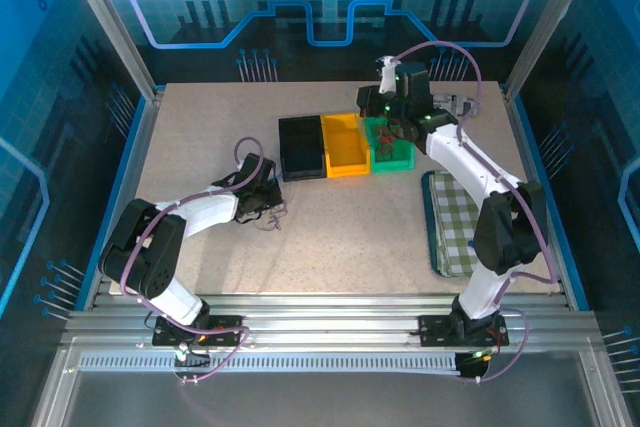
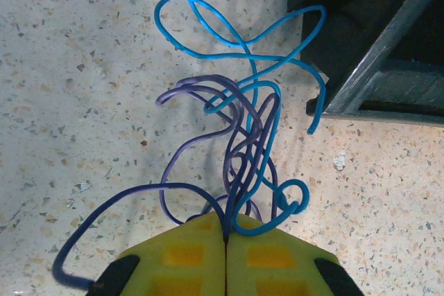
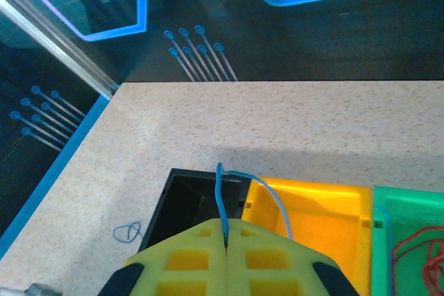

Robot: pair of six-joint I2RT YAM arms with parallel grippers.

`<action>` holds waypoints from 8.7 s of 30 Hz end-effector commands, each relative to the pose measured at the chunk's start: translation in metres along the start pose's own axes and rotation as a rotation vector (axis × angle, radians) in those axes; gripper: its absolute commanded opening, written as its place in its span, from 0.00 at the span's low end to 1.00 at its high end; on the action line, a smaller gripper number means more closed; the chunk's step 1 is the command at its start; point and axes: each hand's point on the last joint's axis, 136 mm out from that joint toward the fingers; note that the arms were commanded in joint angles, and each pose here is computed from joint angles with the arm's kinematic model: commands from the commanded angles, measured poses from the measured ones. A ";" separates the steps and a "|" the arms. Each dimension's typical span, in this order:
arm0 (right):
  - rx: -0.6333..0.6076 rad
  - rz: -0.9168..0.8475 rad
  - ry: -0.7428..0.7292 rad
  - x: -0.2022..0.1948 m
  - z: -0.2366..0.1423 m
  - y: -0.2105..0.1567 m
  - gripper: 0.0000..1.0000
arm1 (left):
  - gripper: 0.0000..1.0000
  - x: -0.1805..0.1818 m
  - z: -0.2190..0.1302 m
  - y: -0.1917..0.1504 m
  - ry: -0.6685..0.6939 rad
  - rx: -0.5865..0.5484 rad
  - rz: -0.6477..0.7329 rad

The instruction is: Untangle the cables

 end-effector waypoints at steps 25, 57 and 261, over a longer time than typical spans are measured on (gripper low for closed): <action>0.046 0.004 -0.021 0.006 0.021 -0.017 0.00 | 0.00 -0.009 0.000 0.003 -0.034 -0.008 0.008; 0.200 0.004 -0.018 -0.001 0.033 -0.084 0.53 | 0.00 -0.050 -0.039 0.025 -0.248 -0.080 0.055; 0.347 -0.019 0.067 -0.002 0.039 -0.100 0.47 | 0.00 -0.085 -0.100 0.060 -0.464 -0.089 0.095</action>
Point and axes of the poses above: each hand's point on the last joint's axis, 136 mm out from that joint toward the fingers, its own z axis out along the fingers, its own x axis along the line the jaws close on, y = z × x, and after that the axes turned 6 degrees about z, right-handed
